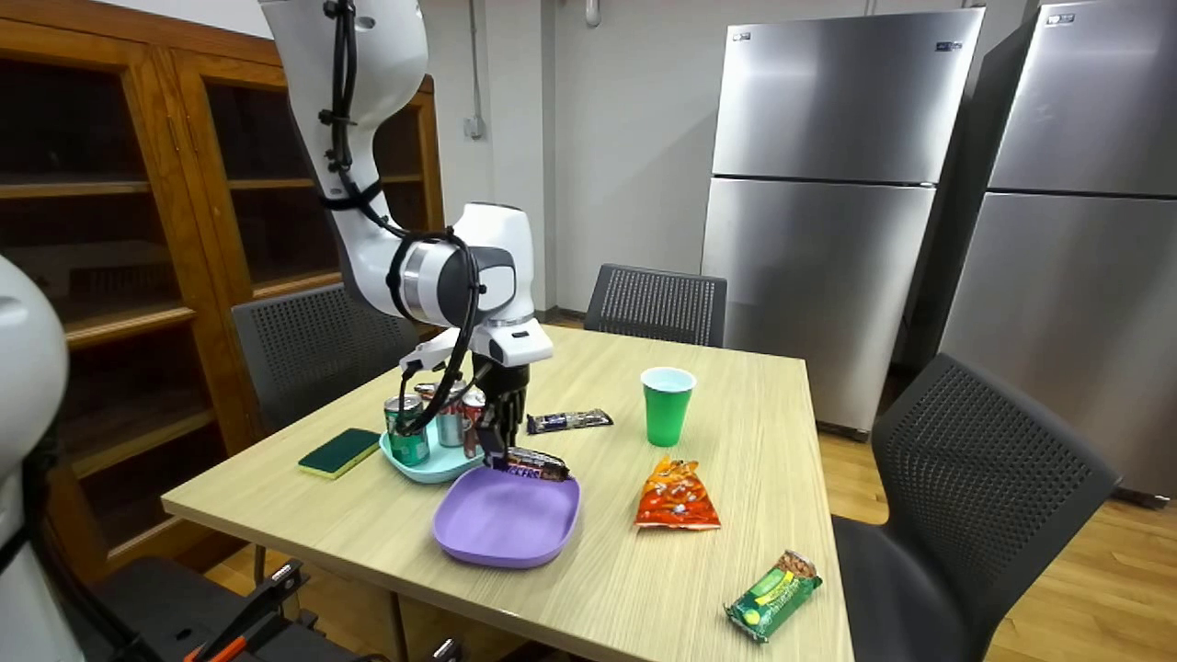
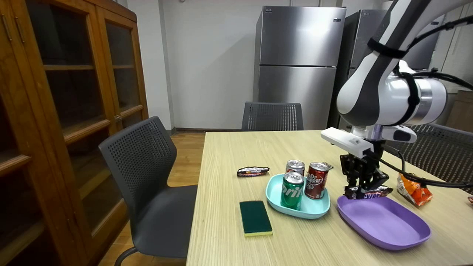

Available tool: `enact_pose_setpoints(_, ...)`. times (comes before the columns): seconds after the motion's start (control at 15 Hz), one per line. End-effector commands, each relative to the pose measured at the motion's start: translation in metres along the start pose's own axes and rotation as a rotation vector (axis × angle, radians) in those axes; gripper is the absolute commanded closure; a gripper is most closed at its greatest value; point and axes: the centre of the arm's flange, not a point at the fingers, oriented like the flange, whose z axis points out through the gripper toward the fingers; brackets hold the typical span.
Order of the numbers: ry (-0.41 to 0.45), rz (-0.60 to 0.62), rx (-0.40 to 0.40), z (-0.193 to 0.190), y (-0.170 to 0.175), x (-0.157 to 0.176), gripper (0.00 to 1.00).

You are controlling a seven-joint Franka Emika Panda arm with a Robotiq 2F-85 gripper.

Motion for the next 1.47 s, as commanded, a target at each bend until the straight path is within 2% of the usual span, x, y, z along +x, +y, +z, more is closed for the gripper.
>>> enact_pose_setpoints(0.0,-0.005,-0.012,0.003,-0.004,0.011,0.001,0.44)
enact_pose_setpoints(0.4,-0.014,-0.027,-0.013,-0.017,0.023,0.015,0.02)
enact_pose_setpoints(0.87,0.031,-0.119,-0.027,-0.059,0.05,0.061,0.0)
enact_pose_setpoints(1.07,0.073,-0.252,-0.048,-0.066,0.065,0.087,0.0)
enact_pose_setpoints(1.4,0.086,-0.412,-0.134,-0.059,0.084,0.118,0.0)
